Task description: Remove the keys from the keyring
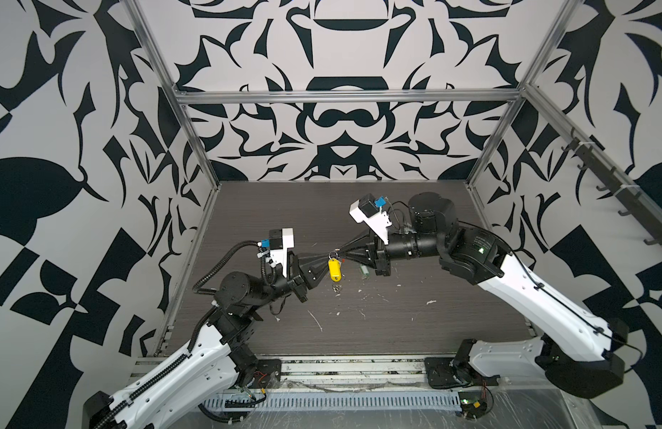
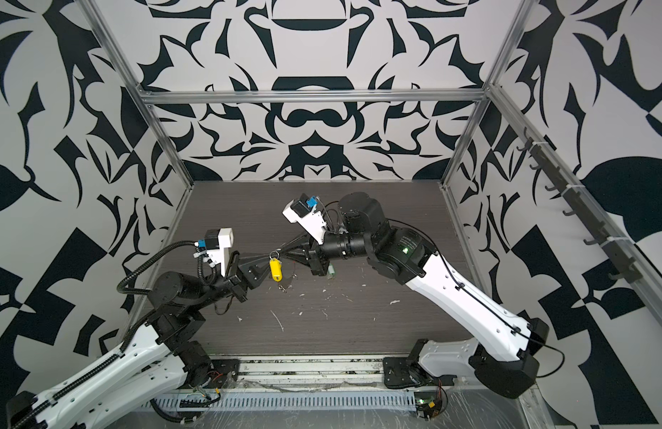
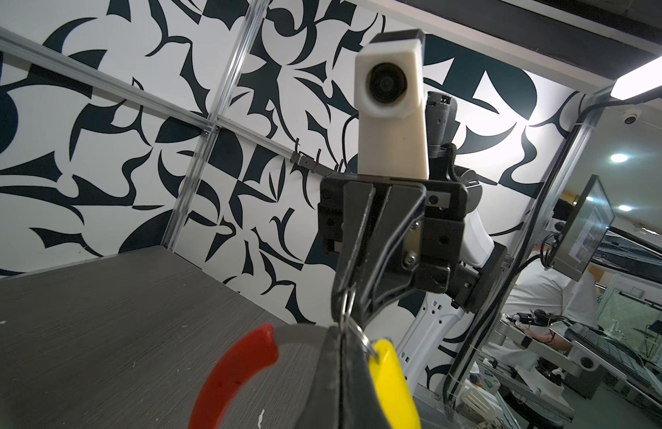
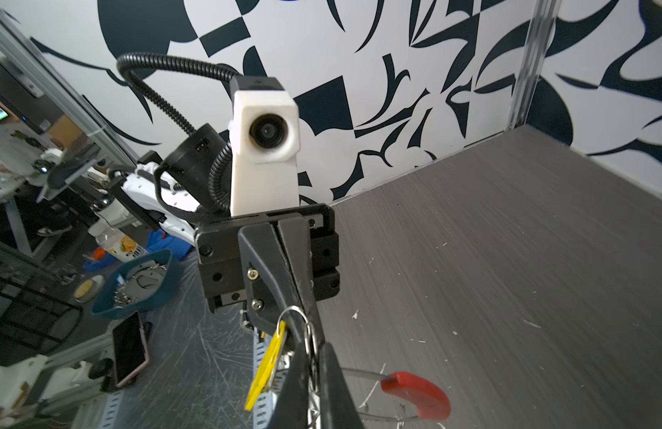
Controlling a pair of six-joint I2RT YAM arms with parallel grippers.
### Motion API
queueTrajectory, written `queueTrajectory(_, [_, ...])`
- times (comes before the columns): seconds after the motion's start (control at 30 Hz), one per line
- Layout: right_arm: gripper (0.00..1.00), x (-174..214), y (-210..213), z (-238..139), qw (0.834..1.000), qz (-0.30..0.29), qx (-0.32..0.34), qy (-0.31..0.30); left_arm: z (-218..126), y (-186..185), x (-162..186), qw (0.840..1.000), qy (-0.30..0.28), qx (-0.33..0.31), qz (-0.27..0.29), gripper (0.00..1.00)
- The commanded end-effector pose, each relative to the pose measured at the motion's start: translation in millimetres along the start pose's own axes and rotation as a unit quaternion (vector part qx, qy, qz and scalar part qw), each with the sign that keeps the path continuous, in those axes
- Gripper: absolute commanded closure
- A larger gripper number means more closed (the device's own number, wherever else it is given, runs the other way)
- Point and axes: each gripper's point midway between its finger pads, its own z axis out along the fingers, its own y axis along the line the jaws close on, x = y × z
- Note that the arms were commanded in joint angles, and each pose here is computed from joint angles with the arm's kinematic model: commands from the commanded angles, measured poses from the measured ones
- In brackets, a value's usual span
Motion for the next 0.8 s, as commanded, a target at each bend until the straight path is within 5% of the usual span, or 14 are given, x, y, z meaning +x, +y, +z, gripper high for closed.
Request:
queueTrajectory(0.0, [1.0, -14, 7, -10, 1.0, -0.016, -0.002, -0.022, 0, -7, -10, 1.0, -0.014, 0.008, 0.012, 1.0])
queueTrajectory(0.27, [1.0, -16, -1, -22, 0.999, -0.021, 0.048, -0.016, -3, 2, -10, 1.0, -0.011, -0.025, -0.002, 0.99])
queueTrajectory(0.63, [1.0, 1, -31, -44, 0.985, -0.015, 0.163, 0.046, -41, 22, -12, 0.99, -0.019, -0.14, -0.013, 0.58])
queueTrajectory(0.77, [1.0, 6, -35, -43, 0.983, -0.011, 0.172, 0.064, -38, 12, -11, 0.992, 0.012, -0.129, -0.003, 0.47])
